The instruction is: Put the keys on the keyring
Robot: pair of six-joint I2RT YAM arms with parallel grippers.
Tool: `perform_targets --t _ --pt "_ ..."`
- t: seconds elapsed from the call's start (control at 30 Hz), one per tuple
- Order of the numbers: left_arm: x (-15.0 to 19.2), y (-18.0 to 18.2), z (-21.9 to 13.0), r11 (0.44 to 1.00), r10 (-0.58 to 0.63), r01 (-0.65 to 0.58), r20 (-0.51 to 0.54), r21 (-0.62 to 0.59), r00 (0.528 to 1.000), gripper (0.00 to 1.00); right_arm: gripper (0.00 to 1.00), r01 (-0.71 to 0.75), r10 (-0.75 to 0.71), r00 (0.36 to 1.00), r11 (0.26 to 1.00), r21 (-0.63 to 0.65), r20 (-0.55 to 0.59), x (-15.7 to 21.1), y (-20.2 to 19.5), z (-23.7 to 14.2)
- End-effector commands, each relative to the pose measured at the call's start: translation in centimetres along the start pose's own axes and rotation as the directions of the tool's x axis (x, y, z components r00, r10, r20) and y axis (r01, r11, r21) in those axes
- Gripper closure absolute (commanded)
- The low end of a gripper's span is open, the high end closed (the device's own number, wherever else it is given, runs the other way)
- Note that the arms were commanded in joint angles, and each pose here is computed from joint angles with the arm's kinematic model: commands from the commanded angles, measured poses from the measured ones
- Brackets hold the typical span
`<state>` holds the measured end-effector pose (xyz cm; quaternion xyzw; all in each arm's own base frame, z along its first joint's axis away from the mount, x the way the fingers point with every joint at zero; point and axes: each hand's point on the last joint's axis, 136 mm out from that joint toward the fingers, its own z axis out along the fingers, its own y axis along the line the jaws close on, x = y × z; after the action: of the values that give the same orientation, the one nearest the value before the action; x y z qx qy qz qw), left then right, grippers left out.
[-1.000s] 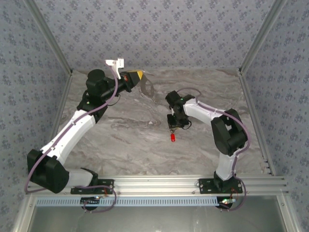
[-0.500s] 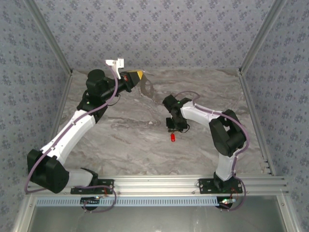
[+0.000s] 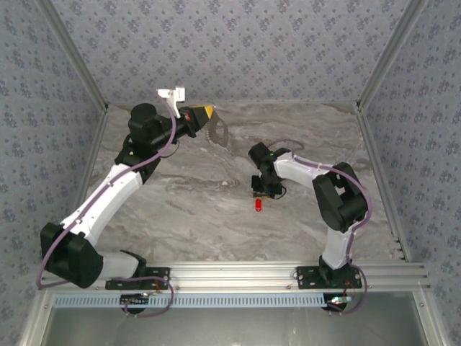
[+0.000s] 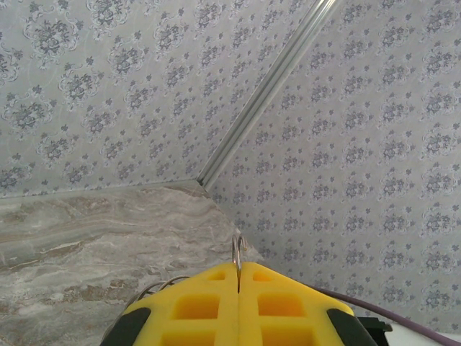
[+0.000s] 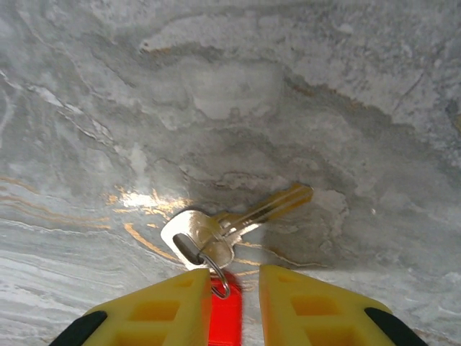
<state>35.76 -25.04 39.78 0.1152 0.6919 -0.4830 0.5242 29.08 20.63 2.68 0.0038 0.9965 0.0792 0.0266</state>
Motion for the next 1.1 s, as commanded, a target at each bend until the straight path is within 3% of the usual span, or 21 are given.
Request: perform_targets --t 0.0,0.9,1.07 --pt "-2.7 -2.3 -0.4 0.997 0.055 -0.059 0.075 0.055 0.996 1.0 0.73 -0.03 0.03 1.0 0.999 -0.038 0.002 -0.1 0.4 -0.3" --pt "-2.5 -2.2 -0.4 0.997 0.052 -0.056 0.071 0.054 0.996 1.0 0.91 -0.054 0.053 0.998 0.997 -0.056 -0.015 0.6 -0.1 0.2" --pt "-2.5 -2.2 -0.4 0.997 0.053 -0.057 0.07 0.053 0.996 1.0 1.0 -0.056 0.056 0.998 0.997 -0.058 -0.006 0.4 -0.2 -0.1"
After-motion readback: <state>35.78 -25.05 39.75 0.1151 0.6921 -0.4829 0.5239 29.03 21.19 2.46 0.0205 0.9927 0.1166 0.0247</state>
